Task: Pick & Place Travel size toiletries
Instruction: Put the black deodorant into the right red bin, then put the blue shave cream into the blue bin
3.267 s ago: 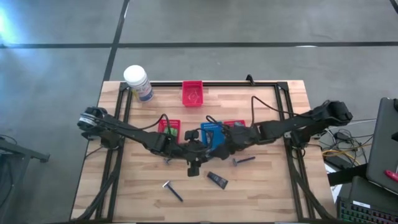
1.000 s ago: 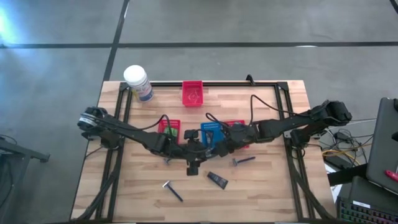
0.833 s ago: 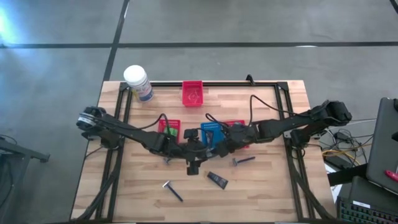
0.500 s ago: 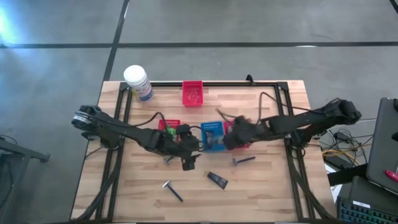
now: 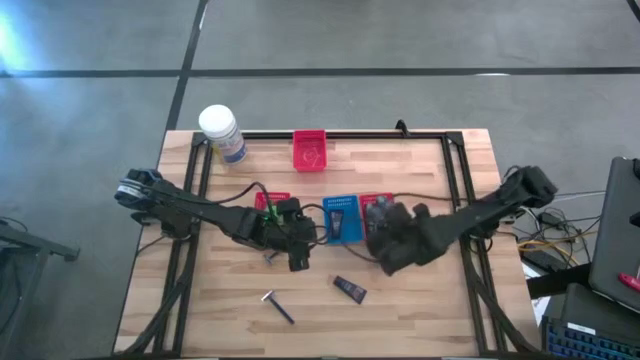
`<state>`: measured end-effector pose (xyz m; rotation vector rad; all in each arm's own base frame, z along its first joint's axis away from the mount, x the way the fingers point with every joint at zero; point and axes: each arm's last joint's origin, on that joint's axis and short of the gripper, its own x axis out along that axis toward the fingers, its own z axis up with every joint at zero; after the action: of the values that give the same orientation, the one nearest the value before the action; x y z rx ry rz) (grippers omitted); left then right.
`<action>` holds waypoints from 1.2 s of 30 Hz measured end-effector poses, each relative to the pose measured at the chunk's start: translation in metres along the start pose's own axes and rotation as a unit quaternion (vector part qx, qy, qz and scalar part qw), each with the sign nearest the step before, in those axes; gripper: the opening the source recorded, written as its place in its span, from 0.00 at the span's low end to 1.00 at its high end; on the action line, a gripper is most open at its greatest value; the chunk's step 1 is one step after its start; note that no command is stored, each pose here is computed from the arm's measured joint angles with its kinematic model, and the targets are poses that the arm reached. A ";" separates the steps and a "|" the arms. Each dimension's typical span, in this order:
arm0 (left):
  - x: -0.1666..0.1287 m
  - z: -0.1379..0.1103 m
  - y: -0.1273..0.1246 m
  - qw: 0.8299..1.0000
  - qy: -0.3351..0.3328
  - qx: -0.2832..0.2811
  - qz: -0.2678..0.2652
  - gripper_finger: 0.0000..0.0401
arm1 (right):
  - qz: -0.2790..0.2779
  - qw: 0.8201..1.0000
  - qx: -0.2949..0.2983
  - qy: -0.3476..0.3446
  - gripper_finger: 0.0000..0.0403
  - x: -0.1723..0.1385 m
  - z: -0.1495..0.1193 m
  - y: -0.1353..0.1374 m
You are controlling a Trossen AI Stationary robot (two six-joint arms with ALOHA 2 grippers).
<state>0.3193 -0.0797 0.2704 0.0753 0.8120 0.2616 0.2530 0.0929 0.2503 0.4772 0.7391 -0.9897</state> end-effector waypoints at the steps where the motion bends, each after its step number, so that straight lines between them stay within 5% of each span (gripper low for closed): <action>1: 0.000 -0.001 0.000 1.000 0.003 0.002 0.001 0.73 | -0.006 1.000 -0.006 -0.009 0.24 0.002 -0.001 0.004; 5: 0.000 -0.003 0.001 1.000 0.012 0.004 0.003 0.74 | -0.033 0.997 -0.040 -0.053 0.25 0.010 -0.004 0.017; 11: 0.000 -0.007 0.002 0.999 0.034 0.005 0.009 0.73 | -0.081 0.994 -0.071 -0.028 0.27 0.033 -0.016 0.023; 17: 0.000 -0.010 0.002 0.999 0.051 0.011 0.004 0.74 | -0.086 0.993 -0.080 -0.010 0.40 0.037 -0.021 0.024; 27: 0.003 -0.010 -0.006 0.991 0.040 0.067 -0.106 0.74 | -0.062 0.996 -0.068 0.002 0.74 0.023 -0.012 0.017; 36: 0.031 -0.024 -0.032 0.957 -0.101 0.140 -0.234 0.73 | -0.002 0.999 -0.047 -0.005 0.86 -0.021 0.001 -0.007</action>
<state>0.3284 -0.1037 0.2269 0.1690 0.6369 -0.3067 0.2403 0.1011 0.2668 0.3886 0.7743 -0.9549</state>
